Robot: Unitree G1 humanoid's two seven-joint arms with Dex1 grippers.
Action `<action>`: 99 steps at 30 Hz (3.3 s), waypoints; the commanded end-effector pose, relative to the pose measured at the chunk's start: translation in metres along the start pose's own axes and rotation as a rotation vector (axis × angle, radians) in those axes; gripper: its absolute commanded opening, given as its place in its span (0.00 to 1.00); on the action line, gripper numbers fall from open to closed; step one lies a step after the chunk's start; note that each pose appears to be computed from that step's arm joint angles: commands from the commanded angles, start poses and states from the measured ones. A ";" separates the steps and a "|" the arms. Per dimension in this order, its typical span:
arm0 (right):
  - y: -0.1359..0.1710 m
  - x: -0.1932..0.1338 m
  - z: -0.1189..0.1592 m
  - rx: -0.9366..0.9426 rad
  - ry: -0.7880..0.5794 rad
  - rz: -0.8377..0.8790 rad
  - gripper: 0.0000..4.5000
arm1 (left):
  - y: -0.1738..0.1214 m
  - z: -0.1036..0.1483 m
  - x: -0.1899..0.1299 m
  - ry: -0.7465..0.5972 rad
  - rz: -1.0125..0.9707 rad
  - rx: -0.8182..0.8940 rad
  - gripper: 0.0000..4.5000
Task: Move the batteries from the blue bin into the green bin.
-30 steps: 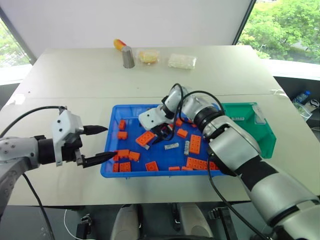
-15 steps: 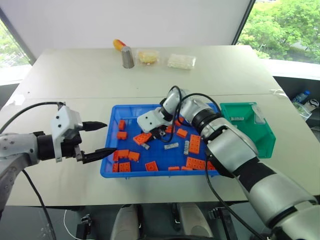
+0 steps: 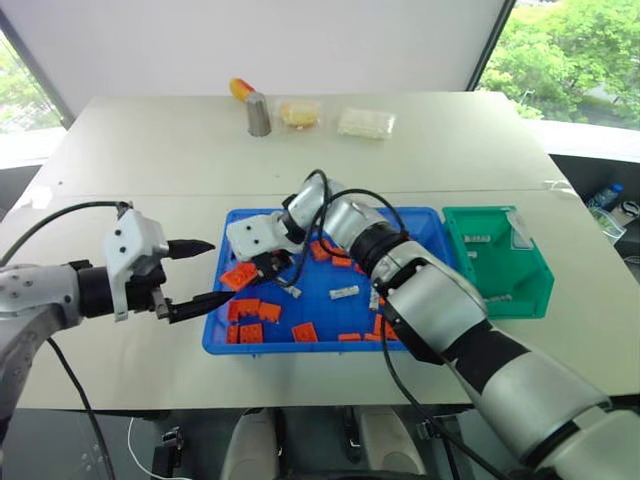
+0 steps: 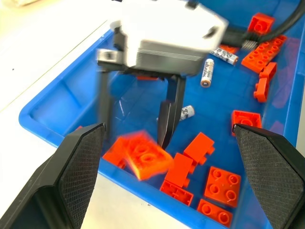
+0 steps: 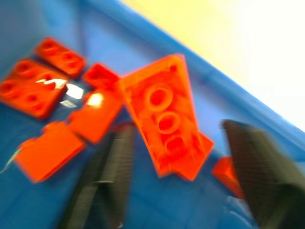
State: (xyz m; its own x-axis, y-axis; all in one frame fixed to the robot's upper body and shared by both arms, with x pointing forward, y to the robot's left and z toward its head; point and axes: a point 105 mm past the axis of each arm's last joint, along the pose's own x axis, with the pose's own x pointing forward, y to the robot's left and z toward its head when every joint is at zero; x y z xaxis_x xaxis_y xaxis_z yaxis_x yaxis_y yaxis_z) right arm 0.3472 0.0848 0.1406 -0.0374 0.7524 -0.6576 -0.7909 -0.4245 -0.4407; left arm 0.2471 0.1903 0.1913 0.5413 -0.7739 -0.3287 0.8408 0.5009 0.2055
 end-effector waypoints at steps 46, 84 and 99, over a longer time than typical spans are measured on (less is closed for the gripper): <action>0.076 -0.020 -0.059 0.719 0.028 -0.330 0.16 | 0.001 0.011 0.012 -0.037 -0.104 0.055 1.00; 0.093 -0.259 -0.046 0.652 -0.058 -0.748 0.78 | -0.001 0.035 0.046 -0.187 -0.275 0.046 1.00; 0.105 -0.145 -0.088 0.491 0.126 -0.178 0.78 | -0.006 0.036 0.048 -0.184 -0.251 0.058 1.00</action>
State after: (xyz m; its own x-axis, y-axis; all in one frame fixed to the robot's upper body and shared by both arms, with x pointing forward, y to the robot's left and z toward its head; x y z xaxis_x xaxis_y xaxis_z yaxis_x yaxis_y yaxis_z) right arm 0.3222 -0.1149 0.1274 0.1626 0.7124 -0.6826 -0.9804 0.0385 -0.1934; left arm 0.2708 0.1371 0.1986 0.2945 -0.9299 -0.2201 0.9520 0.2655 0.1522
